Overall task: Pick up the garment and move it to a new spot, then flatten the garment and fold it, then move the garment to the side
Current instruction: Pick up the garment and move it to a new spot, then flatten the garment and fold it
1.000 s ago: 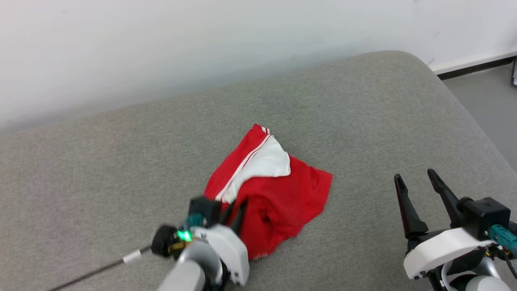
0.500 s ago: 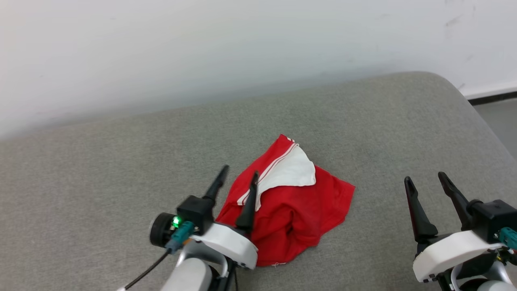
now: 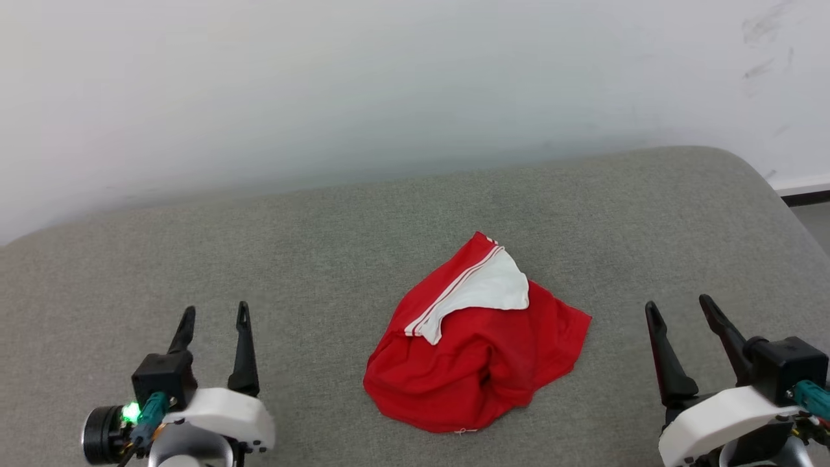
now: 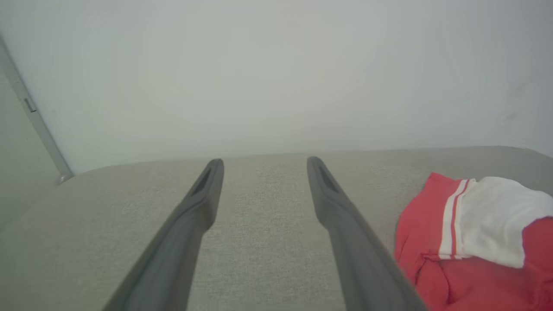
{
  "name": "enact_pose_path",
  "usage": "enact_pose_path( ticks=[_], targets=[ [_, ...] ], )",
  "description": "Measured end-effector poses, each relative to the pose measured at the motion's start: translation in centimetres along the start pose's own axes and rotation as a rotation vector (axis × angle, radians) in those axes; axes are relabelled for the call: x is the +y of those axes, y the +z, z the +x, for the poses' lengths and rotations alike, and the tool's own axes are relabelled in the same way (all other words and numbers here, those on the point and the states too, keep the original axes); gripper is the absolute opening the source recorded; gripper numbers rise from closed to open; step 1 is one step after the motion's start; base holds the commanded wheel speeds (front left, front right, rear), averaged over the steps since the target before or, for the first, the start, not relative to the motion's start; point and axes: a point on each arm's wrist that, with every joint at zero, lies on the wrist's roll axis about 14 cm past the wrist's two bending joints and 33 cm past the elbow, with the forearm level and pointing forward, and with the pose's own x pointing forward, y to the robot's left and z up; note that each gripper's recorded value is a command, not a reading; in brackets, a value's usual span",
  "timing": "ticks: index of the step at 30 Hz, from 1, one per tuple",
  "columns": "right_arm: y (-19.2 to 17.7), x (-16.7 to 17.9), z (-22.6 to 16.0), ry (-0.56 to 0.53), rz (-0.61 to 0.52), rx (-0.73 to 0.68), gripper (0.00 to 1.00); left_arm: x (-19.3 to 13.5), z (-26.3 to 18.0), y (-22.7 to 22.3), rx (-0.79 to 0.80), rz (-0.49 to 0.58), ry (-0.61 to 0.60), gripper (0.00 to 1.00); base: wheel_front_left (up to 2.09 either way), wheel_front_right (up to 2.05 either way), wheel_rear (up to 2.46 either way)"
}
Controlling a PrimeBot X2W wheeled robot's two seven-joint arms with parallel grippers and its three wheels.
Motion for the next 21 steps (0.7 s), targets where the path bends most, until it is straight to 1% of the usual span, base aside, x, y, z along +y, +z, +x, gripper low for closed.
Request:
enact_pose_path(
  ticks=[3,5,11,21],
  targets=[
    [-0.2,0.7,-0.1,0.017,0.008,0.005,1.0,1.4,-1.2,-0.5,0.031,0.018,0.026,1.0,0.0,0.0,0.0],
    [-0.1,1.0,0.0,0.028,0.013,0.002,1.0,1.7,-1.9,-0.7,0.047,0.017,0.034,1.0,0.0,0.0,0.0],
    [-0.3,1.9,0.4,0.057,0.015,0.008,1.0,1.7,-3.2,-1.2,0.075,0.002,0.042,1.0,0.0,0.0,0.0],
    [-0.6,2.5,1.0,0.078,0.017,0.019,1.0,2.0,-3.4,-1.2,0.075,-0.012,0.052,1.0,0.0,0.0,0.0]
  ],
)
